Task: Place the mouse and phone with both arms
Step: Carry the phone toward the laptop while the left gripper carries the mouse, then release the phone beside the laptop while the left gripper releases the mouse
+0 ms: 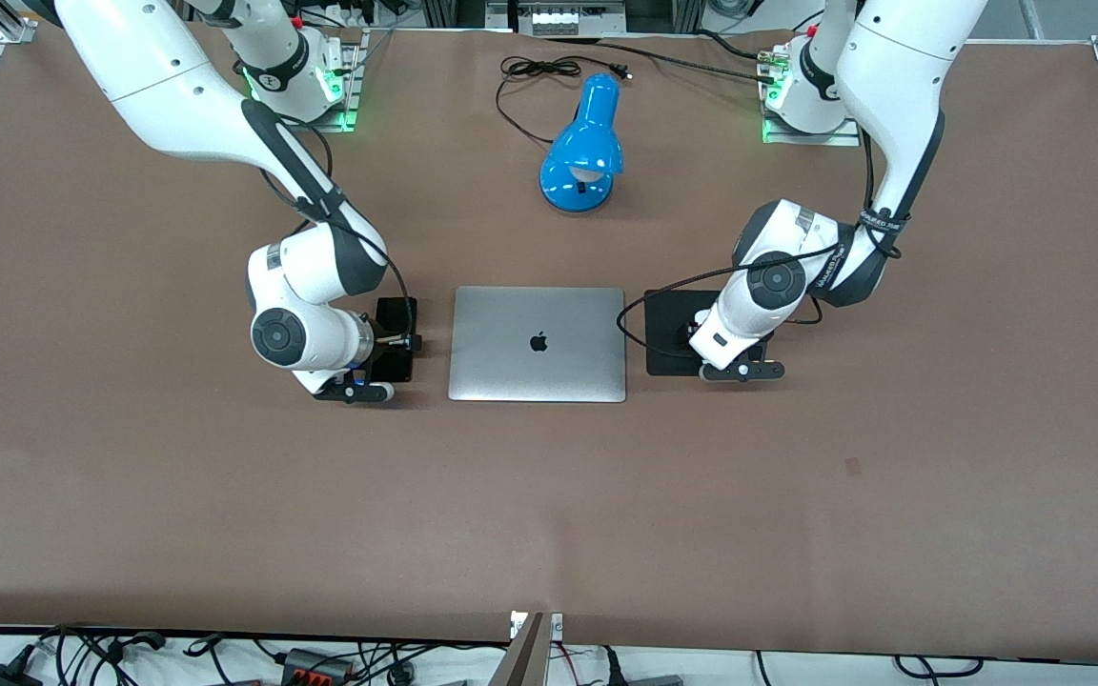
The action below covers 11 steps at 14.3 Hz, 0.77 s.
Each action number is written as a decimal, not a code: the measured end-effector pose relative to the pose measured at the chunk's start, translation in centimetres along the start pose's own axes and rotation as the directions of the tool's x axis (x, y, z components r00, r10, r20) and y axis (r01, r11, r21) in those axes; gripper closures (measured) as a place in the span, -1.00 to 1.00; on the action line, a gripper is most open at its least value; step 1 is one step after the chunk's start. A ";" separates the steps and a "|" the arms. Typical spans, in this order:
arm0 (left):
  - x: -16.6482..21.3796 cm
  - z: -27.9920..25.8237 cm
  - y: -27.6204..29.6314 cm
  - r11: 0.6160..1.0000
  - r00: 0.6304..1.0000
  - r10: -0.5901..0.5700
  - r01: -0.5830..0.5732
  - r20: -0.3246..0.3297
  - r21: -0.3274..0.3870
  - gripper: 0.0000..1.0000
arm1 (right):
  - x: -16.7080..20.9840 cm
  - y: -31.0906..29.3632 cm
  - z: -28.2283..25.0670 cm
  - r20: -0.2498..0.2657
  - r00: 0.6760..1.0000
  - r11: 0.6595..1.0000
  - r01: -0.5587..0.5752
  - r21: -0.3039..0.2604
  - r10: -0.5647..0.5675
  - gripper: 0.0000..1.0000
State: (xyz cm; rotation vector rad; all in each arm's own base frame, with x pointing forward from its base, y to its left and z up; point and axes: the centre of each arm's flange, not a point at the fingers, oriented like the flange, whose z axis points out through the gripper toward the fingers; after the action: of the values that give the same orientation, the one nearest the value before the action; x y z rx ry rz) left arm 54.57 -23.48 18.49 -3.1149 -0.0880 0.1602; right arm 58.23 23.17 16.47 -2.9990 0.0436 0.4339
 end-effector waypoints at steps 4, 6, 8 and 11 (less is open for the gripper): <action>2.3 -4.8 -0.5 0.999 0.997 -0.025 0.023 -0.073 -0.025 -1.00 | 0.8 0.6 -0.9 -0.020 1.000 1.000 -0.013 0.009 0.013 -1.00; 3.9 -9.0 -1.8 0.999 0.997 -0.048 0.047 -0.064 -0.011 -1.00 | 1.9 1.7 -4.8 -0.047 0.998 0.999 -0.028 0.018 0.029 -1.00; 5.1 -13.8 -3.0 0.999 0.999 -0.031 0.032 -0.018 0.024 -1.00 | 2.0 2.5 -10.6 -0.064 0.997 0.999 -0.041 0.010 0.042 -1.00; 5.7 -19.5 -5.5 0.997 0.995 0.042 -0.048 0.087 0.066 -1.00 | 0.4 6.7 -19.3 -0.067 0.993 0.995 -0.097 -0.025 0.095 -1.00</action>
State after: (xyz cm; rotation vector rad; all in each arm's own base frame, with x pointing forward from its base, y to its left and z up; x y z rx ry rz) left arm 61.96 -17.99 37.41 -3.0433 -0.0133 0.2913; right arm 63.71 14.32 34.07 -3.0481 0.1892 0.3482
